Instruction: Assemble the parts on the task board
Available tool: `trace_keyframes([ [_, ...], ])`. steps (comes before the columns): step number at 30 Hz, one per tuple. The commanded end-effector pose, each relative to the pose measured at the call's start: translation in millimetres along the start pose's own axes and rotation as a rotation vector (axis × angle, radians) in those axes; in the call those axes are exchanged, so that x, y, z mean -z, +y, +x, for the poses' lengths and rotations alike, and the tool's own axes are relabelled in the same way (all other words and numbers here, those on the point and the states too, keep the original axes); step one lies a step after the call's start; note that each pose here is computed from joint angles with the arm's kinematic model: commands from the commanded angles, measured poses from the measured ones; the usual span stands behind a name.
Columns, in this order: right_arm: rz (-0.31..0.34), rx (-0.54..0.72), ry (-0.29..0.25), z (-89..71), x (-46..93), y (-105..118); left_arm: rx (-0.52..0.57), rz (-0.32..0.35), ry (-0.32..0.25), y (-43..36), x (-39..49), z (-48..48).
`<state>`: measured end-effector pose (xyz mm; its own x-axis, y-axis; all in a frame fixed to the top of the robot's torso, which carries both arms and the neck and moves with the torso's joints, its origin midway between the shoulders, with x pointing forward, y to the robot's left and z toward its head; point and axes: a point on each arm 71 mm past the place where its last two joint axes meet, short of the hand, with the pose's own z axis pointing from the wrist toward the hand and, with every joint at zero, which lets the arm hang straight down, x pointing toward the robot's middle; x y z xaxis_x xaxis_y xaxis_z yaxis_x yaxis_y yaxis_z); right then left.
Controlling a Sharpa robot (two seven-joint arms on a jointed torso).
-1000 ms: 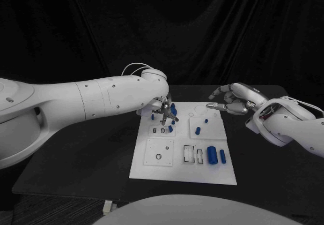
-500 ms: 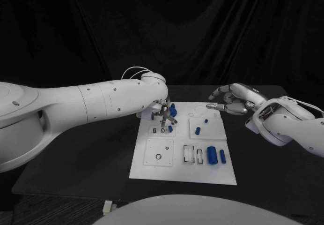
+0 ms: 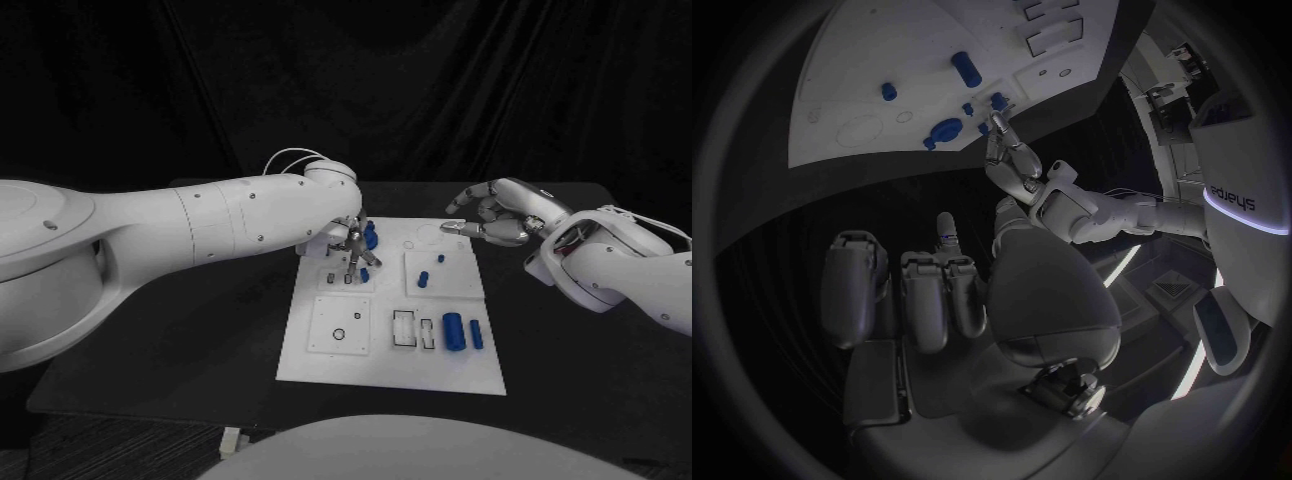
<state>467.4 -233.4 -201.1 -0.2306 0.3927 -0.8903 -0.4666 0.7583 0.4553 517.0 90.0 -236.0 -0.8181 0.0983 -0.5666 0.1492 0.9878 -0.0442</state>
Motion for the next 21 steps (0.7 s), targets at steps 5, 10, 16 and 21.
trace_keyframes([
  [5, 0.023, -0.002, 0.011, 1.3, 0.7, -2.2, 0.005, 0.031, -0.002, -4.6, -2.4, 1.0],
  [10, 0.024, -0.002, 0.012, 1.4, 0.7, -2.2, 0.003, 0.034, 0.003, -6.3, -4.0, 1.7],
  [16, 0.025, -0.002, 0.014, 1.7, 0.6, -2.2, -0.004, 0.033, 0.014, -8.4, -5.5, 3.7],
  [21, 0.026, -0.002, 0.015, 1.7, 0.7, -2.5, -0.008, 0.030, 0.023, -8.6, -6.9, 5.4],
])
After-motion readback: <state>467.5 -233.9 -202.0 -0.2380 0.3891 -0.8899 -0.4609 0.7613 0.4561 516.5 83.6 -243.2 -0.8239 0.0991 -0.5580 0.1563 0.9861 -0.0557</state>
